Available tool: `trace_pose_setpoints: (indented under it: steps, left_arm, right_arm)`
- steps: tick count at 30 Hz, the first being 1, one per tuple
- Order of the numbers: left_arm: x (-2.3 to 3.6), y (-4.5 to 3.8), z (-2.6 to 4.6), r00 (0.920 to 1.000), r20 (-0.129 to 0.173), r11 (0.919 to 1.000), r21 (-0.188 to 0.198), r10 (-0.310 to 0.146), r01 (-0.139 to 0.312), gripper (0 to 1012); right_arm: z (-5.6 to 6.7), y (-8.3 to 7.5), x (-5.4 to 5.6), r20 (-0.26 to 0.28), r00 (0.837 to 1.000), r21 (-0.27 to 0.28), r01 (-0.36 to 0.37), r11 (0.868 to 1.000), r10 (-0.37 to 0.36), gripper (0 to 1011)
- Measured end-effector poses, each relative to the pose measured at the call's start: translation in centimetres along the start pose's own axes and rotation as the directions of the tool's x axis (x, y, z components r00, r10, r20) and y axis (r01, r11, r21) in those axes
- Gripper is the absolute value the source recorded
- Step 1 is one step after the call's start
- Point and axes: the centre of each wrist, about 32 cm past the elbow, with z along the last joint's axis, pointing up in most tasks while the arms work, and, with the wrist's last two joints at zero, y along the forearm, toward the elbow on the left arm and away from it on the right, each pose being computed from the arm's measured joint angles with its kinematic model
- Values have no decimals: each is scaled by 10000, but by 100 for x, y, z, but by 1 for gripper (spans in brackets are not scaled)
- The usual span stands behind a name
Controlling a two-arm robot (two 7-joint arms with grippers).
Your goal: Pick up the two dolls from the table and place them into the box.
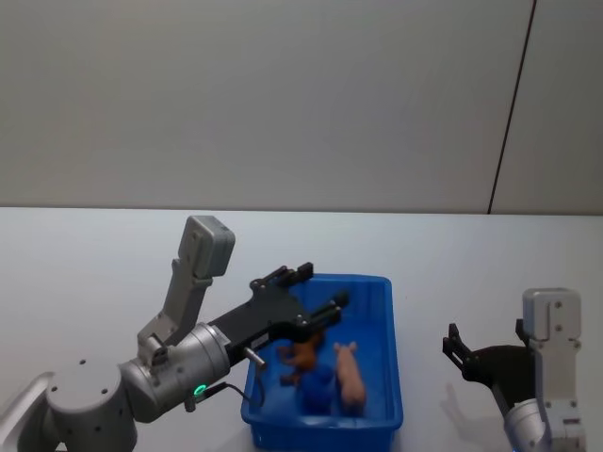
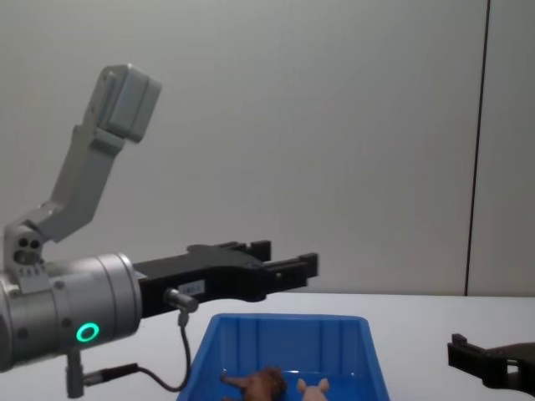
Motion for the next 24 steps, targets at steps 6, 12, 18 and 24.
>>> trace_pose_setpoints:
  steps: [6, 12, 18, 24]
  left_arm:
    - [8, -51, 2, 9983, -80, 9983, -137, -570, 569, 905]
    - [12, -79, 1, 9960, -124, 9959, -214, -883, 880, 1002]
    - [14, -100, 2, 9936, -150, 9934, -275, -1121, 1116, 1002]
    - [17, -114, 3, 9917, -161, 9914, -312, -1275, 1270, 1002]
  right_arm:
    - [0, 0, 0, 0, 10000, 0, 1, 10000, -1, 1001]
    - [0, 0, 0, 0, 10000, 0, 0, 10000, 0, 1001]
    - [0, 0, 0, 0, 10000, 0, 0, 10000, 0, 1001]
    - [0, 0, 0, 1, 10000, -1, 0, 10000, 0, 1000]
